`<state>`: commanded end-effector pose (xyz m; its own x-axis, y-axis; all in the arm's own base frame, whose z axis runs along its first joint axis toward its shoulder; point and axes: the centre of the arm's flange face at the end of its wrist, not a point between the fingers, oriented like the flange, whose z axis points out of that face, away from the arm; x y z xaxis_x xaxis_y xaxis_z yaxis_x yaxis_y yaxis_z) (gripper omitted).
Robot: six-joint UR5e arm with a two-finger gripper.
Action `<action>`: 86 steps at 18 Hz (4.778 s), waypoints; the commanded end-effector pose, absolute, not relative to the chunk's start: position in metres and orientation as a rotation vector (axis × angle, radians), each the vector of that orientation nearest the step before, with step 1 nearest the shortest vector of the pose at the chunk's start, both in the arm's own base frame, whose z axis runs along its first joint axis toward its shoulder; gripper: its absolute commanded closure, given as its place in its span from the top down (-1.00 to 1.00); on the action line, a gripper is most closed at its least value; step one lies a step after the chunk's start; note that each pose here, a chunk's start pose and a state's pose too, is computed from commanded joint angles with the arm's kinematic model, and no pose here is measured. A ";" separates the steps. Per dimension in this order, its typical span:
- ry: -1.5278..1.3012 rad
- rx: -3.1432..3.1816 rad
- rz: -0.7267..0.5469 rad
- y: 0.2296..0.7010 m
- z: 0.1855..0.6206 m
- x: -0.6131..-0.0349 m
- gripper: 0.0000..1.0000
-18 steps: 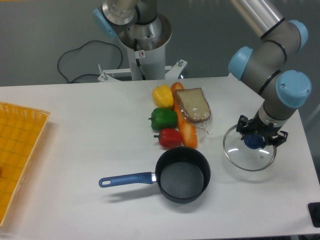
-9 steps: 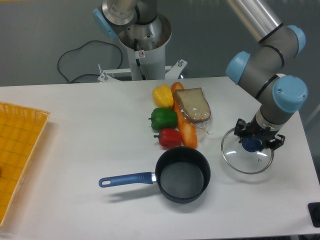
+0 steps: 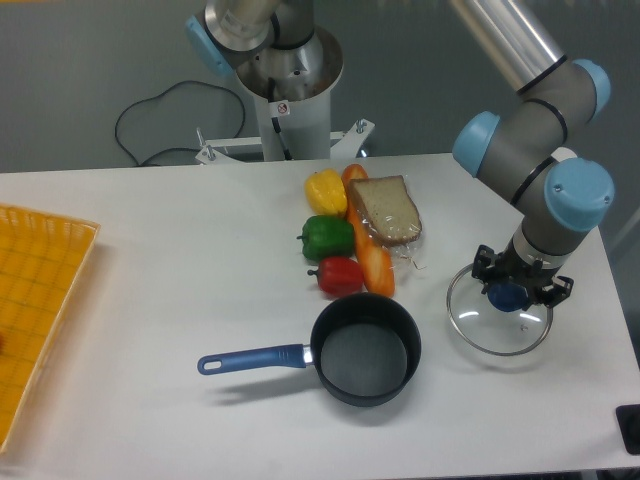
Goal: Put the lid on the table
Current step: 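Lower the held glass lid onto the table beside the saucepan, then hold the glass lid resting on the table by its blue knob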
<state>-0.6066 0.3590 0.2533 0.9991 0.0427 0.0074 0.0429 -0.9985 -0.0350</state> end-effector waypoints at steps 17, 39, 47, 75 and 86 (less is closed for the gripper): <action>-0.073 -3.120 -0.065 0.351 0.233 -0.600 0.13; -0.090 -3.149 -0.105 0.346 0.219 -0.592 0.13; -0.088 -3.150 -0.112 0.346 0.217 -0.591 0.13; -0.083 -3.150 -0.112 0.346 0.215 -0.591 0.19; -0.083 -3.150 -0.112 0.345 0.215 -0.591 0.35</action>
